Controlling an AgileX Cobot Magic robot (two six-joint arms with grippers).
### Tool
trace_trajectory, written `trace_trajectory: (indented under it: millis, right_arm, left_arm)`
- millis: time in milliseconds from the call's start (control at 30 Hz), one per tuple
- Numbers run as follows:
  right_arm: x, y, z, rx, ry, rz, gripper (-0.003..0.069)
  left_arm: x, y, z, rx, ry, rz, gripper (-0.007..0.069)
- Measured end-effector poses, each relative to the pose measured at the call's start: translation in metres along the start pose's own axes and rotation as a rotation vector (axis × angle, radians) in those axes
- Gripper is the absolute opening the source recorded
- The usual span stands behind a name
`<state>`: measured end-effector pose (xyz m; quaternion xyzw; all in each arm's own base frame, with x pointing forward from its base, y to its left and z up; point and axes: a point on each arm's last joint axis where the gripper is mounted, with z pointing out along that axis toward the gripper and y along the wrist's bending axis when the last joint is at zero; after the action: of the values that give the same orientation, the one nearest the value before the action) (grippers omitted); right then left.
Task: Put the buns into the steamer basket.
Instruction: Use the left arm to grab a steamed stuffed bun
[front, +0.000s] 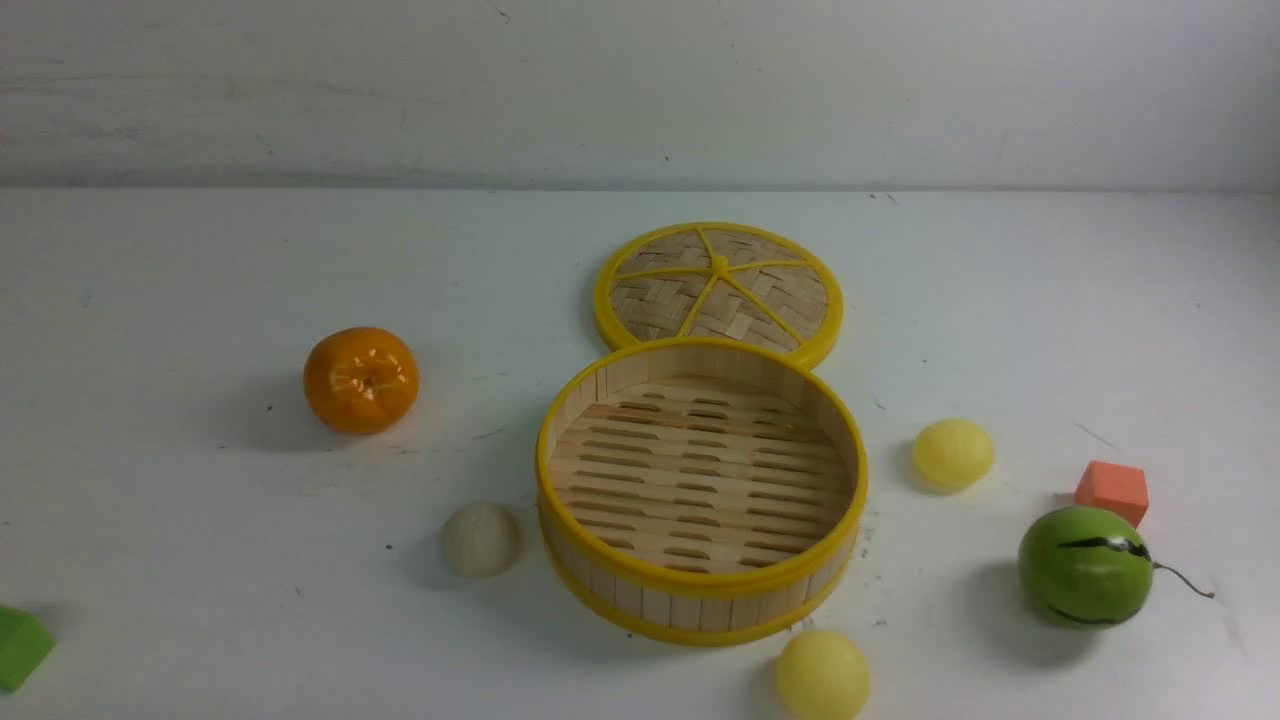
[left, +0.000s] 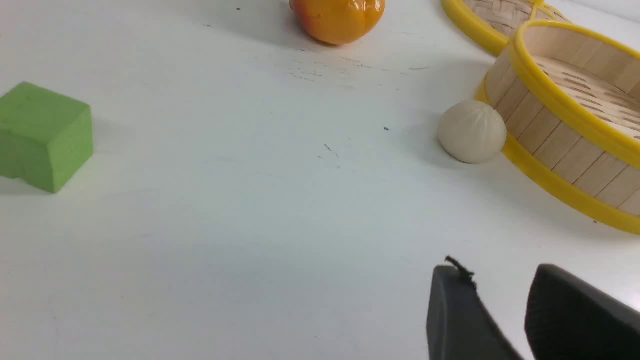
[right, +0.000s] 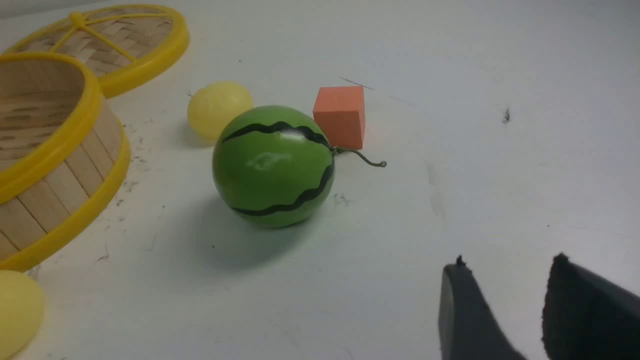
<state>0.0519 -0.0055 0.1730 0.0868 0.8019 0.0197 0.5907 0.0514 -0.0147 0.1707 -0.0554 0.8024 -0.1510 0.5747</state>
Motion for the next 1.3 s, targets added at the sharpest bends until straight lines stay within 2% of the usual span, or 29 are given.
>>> trace_trajectory:
  millis: [1300]
  right_arm:
    - [0.0000, 0.0000, 0.0000, 0.000, 0.000, 0.000, 0.0239]
  left_arm:
    - [-0.0008, 0.0000, 0.0000, 0.000, -0.009, 0.000, 0.0237]
